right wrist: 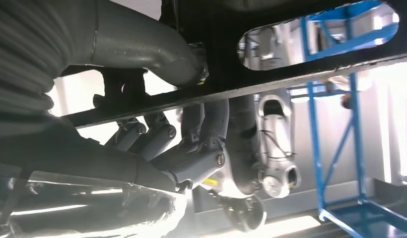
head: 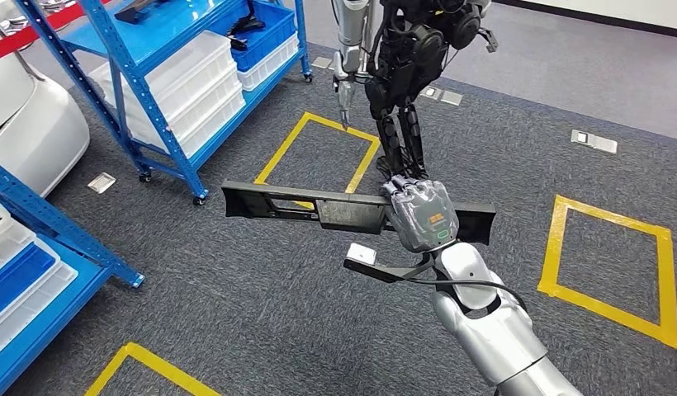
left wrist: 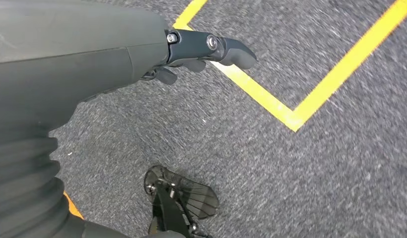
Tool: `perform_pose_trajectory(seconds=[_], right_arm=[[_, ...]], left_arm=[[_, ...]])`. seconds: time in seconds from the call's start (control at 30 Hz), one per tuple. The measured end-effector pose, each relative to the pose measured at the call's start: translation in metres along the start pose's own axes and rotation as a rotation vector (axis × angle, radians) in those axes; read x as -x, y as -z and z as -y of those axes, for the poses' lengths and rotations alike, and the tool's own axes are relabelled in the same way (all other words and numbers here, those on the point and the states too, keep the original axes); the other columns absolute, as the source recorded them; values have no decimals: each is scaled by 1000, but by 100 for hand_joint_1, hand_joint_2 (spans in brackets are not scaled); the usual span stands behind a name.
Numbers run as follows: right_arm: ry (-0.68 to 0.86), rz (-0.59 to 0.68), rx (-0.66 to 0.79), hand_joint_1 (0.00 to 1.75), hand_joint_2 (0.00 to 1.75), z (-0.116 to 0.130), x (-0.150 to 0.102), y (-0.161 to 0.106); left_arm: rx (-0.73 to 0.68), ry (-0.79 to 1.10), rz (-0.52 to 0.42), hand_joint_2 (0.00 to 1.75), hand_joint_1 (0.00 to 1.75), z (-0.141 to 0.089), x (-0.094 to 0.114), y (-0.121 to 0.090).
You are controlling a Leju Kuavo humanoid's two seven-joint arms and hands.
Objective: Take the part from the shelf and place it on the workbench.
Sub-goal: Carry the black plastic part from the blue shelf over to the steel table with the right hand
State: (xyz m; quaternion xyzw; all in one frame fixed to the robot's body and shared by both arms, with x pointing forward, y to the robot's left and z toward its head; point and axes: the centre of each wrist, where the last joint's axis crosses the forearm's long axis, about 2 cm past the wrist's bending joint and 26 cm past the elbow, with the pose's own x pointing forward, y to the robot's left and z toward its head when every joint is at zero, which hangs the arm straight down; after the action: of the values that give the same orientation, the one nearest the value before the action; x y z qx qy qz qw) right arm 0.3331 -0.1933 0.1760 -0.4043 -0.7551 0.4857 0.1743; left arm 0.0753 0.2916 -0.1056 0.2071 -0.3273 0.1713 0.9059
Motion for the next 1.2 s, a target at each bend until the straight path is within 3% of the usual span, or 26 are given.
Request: perform_pose_trajectory(seconds=[1.2], right_arm=[[-8,-20,-7,175,175,2,-4,-8]], left_arm=[[8,10,12,175,0,1,-1,0]])
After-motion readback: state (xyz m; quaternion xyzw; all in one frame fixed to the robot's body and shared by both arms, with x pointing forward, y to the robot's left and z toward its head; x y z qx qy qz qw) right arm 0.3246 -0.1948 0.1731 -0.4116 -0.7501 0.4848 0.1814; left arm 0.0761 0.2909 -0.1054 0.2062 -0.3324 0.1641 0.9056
